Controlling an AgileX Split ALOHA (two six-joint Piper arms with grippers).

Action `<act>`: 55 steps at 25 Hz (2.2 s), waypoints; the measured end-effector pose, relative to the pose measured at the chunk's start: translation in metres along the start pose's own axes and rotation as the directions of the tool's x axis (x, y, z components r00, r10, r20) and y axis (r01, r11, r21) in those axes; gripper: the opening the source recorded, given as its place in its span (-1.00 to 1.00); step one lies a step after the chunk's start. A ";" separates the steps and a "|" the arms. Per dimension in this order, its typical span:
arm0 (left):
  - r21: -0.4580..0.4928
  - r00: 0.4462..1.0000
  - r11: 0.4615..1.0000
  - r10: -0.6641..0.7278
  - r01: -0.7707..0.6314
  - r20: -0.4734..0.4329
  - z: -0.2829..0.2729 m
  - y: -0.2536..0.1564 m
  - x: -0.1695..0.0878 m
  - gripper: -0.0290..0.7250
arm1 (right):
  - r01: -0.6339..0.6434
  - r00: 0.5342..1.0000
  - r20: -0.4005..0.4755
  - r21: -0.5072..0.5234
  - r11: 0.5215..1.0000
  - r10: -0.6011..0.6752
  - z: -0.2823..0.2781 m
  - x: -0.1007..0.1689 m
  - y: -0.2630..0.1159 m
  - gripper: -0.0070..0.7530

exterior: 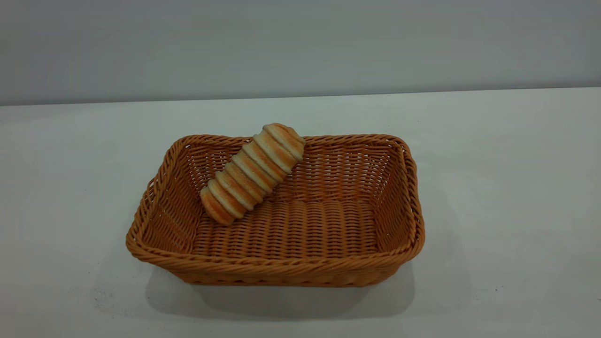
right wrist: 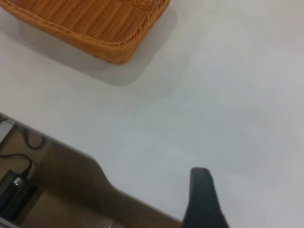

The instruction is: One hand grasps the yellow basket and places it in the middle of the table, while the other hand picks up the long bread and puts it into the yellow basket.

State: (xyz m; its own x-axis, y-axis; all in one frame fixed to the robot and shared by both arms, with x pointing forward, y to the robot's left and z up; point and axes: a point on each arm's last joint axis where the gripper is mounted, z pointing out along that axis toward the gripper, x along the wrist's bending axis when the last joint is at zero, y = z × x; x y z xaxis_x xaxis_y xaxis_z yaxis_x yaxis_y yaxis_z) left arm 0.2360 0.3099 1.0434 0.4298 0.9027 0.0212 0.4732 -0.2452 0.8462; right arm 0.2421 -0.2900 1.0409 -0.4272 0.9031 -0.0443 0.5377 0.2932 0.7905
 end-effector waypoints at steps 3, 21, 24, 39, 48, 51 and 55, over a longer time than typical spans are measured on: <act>0.000 1.000 1.000 0.000 0.000 0.000 0.000 0.000 0.000 0.19 | -0.001 1.000 0.000 0.000 1.000 0.001 0.000 0.000 0.000 0.52; -0.005 0.979 0.994 -0.109 0.110 -0.175 -0.001 -0.001 -0.002 0.19 | -0.052 0.995 0.077 -0.048 0.998 0.055 -0.005 0.001 -0.004 0.52; -0.023 0.935 0.981 -0.188 0.190 -0.301 -0.002 -0.001 -0.003 0.19 | -0.080 0.986 0.140 -0.101 0.992 0.094 -0.010 0.003 -0.008 0.52; -0.070 0.867 0.964 -0.262 0.257 -0.424 -0.005 -0.003 -0.006 0.19 | -0.174 0.939 0.280 -0.112 0.978 0.199 -0.009 0.004 -0.007 0.52; -0.064 0.881 0.968 -0.249 0.244 -0.402 -0.005 -0.003 -0.006 0.19 | -0.179 0.936 0.287 -0.112 0.977 0.205 -0.008 0.004 -0.007 0.52; -0.064 0.881 0.968 -0.249 0.244 -0.402 -0.005 -0.003 -0.006 0.19 | -0.178 0.936 0.286 -0.112 0.978 0.204 -0.008 0.004 -0.007 0.52; -0.064 0.881 0.968 -0.249 0.244 -0.402 -0.005 -0.003 -0.006 0.19 | -0.169 0.942 0.273 -0.110 0.979 0.194 -0.009 0.004 -0.007 0.52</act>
State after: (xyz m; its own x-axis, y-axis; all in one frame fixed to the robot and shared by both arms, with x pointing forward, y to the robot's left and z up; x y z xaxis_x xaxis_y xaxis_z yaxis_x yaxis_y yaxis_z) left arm 0.2282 0.3074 1.0432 -0.0483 0.9986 0.0224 0.5133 0.0056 0.8582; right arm 0.2304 -0.2914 1.0403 -0.1003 0.9934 -0.0552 0.5187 0.0996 0.8491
